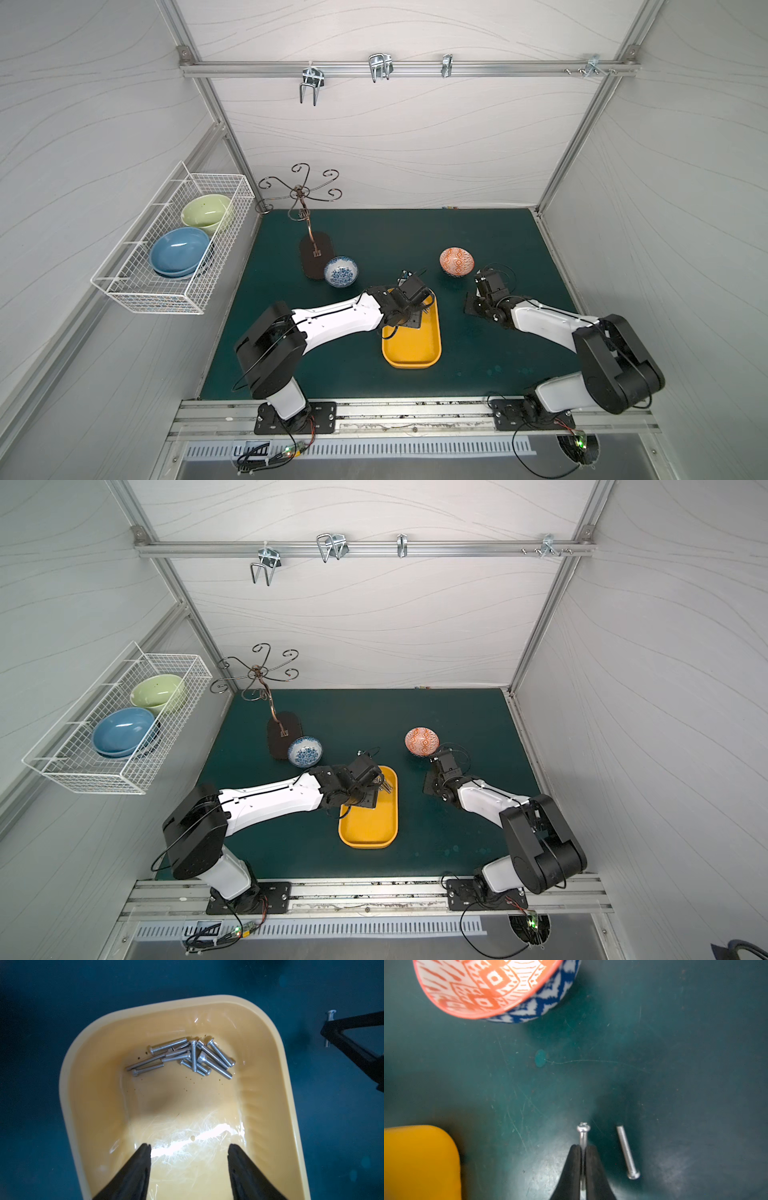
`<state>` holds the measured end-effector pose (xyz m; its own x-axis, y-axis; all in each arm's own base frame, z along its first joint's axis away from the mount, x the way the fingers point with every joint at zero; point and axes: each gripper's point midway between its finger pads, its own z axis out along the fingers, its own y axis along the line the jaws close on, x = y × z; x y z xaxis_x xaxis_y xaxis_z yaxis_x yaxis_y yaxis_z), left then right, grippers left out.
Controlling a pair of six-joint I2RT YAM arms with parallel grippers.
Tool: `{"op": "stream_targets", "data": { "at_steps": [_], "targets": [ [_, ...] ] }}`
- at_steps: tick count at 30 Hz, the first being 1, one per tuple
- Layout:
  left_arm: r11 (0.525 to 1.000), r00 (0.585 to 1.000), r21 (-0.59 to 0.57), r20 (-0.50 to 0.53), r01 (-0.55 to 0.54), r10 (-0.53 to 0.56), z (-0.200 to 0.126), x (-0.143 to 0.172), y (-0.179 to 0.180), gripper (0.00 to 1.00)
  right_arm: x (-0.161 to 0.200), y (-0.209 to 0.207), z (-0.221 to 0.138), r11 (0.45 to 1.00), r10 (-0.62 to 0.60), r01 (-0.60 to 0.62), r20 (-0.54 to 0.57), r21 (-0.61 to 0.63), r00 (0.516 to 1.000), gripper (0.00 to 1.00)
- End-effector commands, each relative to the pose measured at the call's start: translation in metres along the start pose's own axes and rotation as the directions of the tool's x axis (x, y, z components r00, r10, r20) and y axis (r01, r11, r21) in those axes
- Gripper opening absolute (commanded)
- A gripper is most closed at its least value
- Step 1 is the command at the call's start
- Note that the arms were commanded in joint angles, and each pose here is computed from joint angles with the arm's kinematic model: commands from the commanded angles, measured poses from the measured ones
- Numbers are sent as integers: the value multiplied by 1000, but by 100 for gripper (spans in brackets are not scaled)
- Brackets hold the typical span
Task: Take out the screws from the storage box
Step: Place the screw at the center of the board, then pick up the screw from the storage box.
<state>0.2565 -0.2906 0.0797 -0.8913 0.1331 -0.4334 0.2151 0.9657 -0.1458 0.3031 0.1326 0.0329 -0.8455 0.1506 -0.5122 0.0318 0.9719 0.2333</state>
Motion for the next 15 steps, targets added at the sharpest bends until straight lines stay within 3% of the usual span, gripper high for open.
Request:
{"op": "stream_targets", "data": {
  "at_steps": [1, 5, 15],
  "targets": [
    [999, 999, 27, 33, -21, 20, 5, -17, -14, 60, -2, -2, -9, 1000, -5, 5, 20, -4, 1000, 20],
    [996, 1000, 84, -11, 22, -22, 22, -22, -15, 53, -7, 4, -22, 999, -31, 34, 73, -33, 997, 33],
    [999, 1000, 38, -1, 18, -18, 37, -37, -10, 51, -13, 15, -54, 992, -60, 80, 198, -93, 978, 37]
  ]
}}
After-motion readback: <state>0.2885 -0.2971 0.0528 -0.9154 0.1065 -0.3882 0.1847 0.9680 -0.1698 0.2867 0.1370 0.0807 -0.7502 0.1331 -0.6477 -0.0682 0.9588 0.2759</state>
